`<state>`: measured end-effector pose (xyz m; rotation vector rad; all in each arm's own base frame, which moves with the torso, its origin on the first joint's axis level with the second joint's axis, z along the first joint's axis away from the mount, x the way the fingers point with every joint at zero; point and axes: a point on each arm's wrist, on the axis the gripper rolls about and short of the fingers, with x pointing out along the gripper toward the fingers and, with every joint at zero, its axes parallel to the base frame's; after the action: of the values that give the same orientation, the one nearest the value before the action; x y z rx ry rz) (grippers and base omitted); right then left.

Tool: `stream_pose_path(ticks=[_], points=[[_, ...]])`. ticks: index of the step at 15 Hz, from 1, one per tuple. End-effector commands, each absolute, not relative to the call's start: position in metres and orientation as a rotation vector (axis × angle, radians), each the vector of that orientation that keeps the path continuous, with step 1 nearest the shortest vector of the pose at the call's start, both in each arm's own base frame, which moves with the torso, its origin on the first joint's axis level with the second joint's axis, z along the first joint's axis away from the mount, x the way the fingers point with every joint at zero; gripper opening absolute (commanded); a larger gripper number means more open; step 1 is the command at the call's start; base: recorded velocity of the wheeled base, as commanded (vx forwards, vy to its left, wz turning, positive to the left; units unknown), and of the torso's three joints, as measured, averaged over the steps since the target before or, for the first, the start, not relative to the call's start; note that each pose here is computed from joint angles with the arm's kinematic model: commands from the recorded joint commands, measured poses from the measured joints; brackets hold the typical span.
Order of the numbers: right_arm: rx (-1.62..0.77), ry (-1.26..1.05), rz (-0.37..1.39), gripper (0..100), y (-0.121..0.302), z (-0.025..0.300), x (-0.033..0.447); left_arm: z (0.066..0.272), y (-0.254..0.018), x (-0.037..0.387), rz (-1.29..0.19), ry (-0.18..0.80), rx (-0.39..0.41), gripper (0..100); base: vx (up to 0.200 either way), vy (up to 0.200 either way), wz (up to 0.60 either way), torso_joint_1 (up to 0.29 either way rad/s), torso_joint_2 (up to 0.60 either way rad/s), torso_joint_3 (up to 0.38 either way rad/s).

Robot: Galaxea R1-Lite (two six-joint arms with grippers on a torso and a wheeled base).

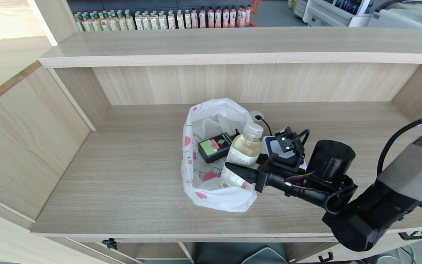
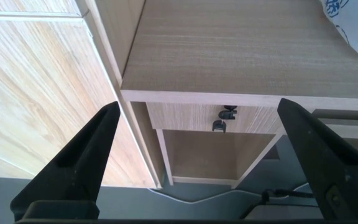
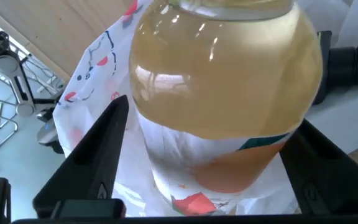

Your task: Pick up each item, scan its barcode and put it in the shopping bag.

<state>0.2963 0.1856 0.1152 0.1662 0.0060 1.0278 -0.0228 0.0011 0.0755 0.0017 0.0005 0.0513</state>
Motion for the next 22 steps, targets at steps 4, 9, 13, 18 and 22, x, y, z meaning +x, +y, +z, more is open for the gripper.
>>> stream_pose_path(ticks=[4,9,13,18,22], points=[[0.175,-0.007,1.027,100,0.183,0.124,0.294,0.075,0.001,-0.023,0.052,0.000,0.002,100,0.000,0.000,0.00,0.000,0.00,0.000],[0.205,-0.112,1.149,100,0.169,0.184,0.269,0.075,0.001,-0.023,0.052,0.000,0.002,100,0.000,0.000,0.00,0.000,0.00,0.000],[0.192,-0.168,1.168,100,0.171,0.198,0.274,0.075,0.001,-0.023,0.052,0.000,0.002,100,0.000,0.000,0.00,0.000,0.00,0.000],[0.177,-0.219,1.178,100,0.166,0.213,0.265,0.075,0.001,-0.023,0.052,0.000,0.002,100,0.000,0.000,0.00,0.000,0.00,0.000],[0.168,-0.263,1.177,100,0.155,0.228,0.256,0.075,0.001,-0.023,0.052,0.000,0.002,100,0.000,0.000,0.00,0.000,0.00,0.000]])
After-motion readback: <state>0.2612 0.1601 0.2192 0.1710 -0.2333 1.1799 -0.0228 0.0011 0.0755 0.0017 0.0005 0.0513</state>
